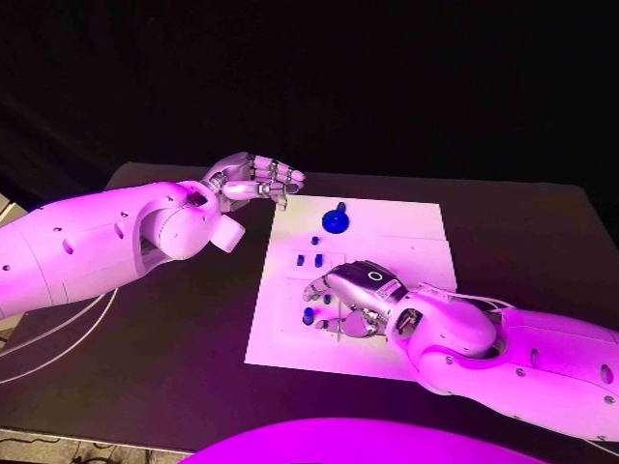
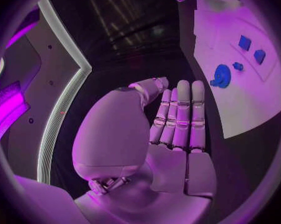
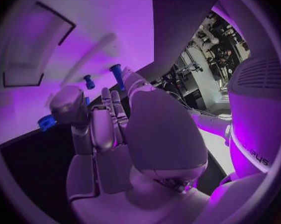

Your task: Assemble the parts on the task board

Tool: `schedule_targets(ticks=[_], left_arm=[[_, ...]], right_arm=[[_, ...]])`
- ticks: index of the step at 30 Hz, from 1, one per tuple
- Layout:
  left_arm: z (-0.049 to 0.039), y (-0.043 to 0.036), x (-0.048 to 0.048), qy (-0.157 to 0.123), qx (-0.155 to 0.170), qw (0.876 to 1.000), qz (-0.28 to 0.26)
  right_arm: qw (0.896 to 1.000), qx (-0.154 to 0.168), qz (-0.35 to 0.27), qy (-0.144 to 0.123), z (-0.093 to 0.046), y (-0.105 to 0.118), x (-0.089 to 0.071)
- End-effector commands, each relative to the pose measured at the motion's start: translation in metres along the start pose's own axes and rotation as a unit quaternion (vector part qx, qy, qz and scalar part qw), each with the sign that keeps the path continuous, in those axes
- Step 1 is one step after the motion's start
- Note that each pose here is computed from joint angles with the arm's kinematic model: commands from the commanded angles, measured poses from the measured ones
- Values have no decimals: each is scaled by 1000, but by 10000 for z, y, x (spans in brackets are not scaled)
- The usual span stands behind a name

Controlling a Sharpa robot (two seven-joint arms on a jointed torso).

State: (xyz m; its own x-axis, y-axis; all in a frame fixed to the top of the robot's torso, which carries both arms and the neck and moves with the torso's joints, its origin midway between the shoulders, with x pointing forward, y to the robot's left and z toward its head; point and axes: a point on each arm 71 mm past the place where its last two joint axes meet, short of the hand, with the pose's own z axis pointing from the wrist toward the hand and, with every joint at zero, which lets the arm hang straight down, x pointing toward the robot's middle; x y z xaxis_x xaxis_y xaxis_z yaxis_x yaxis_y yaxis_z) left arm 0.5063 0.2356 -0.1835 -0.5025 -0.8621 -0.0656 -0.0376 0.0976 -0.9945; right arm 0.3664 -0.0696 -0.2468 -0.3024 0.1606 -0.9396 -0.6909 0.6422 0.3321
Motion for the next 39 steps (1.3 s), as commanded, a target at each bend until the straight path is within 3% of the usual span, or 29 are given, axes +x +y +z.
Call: schedule_targets(ticks=[1, 7, 14, 17, 28, 39], left_arm=[[3, -8, 17, 8, 3, 1000, -3], [5, -7, 18, 8, 3, 1000, -3], [-21, -6, 19, 10, 6, 1000, -4], [-41, -5, 22, 10, 9, 1000, -6], [-112, 24, 40, 7, 15, 1000, -15], [-150, 26, 61, 3, 23, 1000, -21]], right_arm=[[999, -3, 13, -34, -59, -20, -121], [996, 24, 57, -62, -224, -196, -407], [974, 128, 171, -72, -574, -694, -749], [964, 169, 192, -69, -746, -887, -803], [942, 284, 178, 14, -1189, -1185, -677], [924, 349, 150, 53, -1334, -1221, -436]])
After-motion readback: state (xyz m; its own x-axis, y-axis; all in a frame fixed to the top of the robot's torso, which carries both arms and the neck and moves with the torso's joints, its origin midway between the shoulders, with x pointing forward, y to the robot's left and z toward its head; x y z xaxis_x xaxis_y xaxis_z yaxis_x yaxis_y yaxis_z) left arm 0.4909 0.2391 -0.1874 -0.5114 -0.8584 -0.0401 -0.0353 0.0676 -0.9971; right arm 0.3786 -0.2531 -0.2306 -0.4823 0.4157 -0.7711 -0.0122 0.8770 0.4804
